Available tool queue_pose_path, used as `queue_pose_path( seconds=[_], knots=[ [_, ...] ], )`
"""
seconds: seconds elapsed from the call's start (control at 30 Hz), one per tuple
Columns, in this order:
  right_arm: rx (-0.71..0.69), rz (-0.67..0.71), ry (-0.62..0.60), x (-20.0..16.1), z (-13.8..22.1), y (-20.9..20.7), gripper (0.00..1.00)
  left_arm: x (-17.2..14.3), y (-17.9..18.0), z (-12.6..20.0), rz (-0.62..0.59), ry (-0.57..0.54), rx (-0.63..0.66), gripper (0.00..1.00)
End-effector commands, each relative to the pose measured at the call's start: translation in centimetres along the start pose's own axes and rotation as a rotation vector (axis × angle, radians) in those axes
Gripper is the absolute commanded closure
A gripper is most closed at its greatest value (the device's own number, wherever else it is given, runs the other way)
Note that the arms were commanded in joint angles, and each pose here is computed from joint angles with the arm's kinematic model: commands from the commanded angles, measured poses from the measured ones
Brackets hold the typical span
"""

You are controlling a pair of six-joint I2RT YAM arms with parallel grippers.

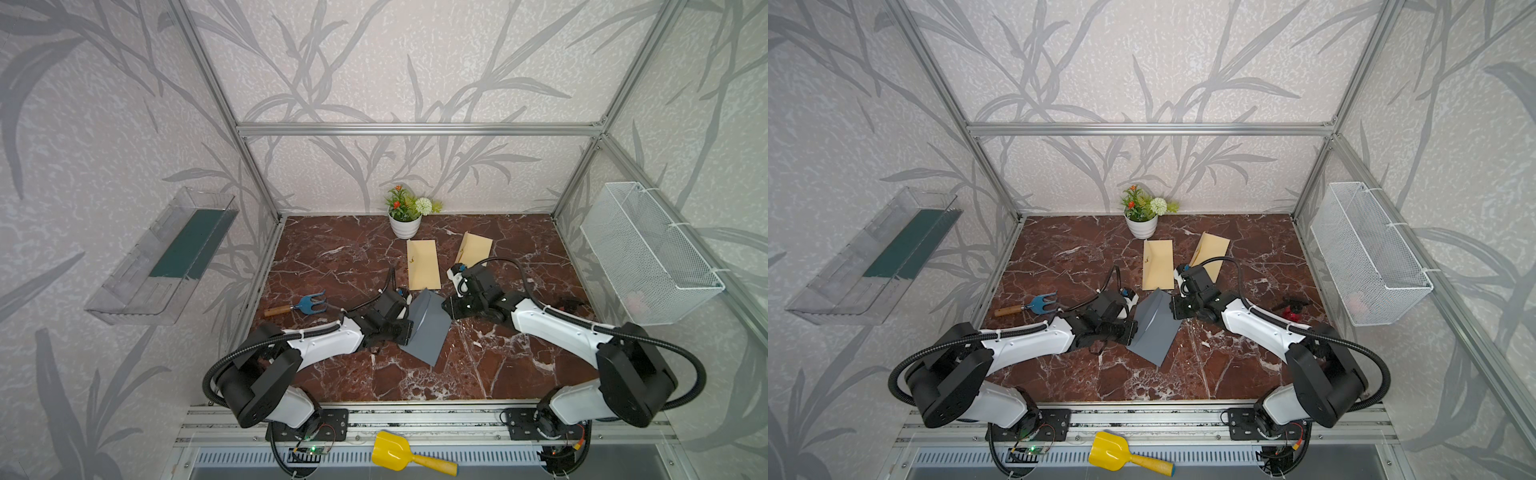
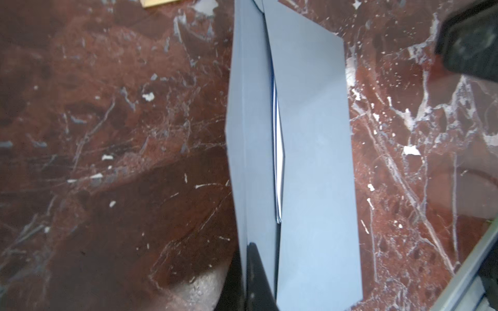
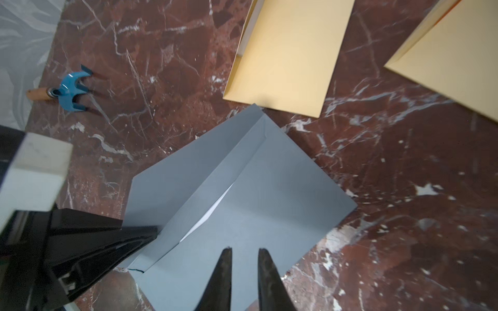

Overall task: Fold the letter paper in half and place it into the envelope
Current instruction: Place the envelope at the center of the board, then fold the envelope flap on the envelope.

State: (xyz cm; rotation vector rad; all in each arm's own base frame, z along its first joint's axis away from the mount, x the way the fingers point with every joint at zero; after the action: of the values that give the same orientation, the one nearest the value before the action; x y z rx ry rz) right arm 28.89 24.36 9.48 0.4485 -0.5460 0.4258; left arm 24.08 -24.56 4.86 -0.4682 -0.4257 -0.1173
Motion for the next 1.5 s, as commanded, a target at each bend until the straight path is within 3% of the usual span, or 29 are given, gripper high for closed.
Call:
queue_pose_path(
  seconds=[0.0, 0.4, 0.6, 0.67, 0.83, 0.97, 1.07, 1.47],
  knots=[
    [0.013, -0.022, -0.043, 1.7, -1.4, 1.2, 0.82, 0.2, 1.3, 0.0, 0.068, -0.088, 0.069, 1.00],
    [-0.034, -0.096, 0.103, -3.6, -7.5, -0.3, 0.89, -1.6, 2.5, -1.5, 0.130, -0.094, 0.100, 1.00],
    [-0.058, -0.110, 0.142, -4.5, -8.5, -0.9, 0.92, -0.6, 3.0, 0.4, 0.148, -0.140, 0.140, 0.62],
    [-0.060, -0.108, 0.145, -4.6, -8.5, -1.0, 0.93, 0.6, 3.4, 2.0, 0.157, -0.176, 0.144, 0.57],
    [-0.070, -0.096, 0.139, -4.4, -8.1, -1.0, 0.93, 4.4, 5.4, 7.6, 0.275, -0.310, 0.109, 0.56],
    [-0.067, -0.096, 0.141, -4.4, -8.2, -1.0, 0.93, 5.1, 8.9, 9.6, 0.397, -0.355, 0.133, 0.57],
    [-0.060, -0.100, 0.146, -4.4, -8.3, -0.9, 0.93, 4.5, 10.0, 8.8, 0.408, -0.314, 0.149, 0.57],
    [-0.049, -0.105, 0.159, -4.7, -8.8, -0.8, 0.93, 4.1, 8.4, 2.2, 0.392, -0.115, 0.041, 0.62]
  ],
)
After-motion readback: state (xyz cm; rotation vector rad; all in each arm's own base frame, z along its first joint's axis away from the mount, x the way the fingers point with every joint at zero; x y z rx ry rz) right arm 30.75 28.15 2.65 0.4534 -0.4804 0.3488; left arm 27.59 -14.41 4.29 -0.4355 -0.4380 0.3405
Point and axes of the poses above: each gripper's point midway between its finger pads, its own z axis back along the fingers, its own y axis along the line the jaws close on, x = y × z, the point moved 1 cm from there along z, back along the fingers, and after that the axes turned 11 degrees about z, right-handed, at the moved point
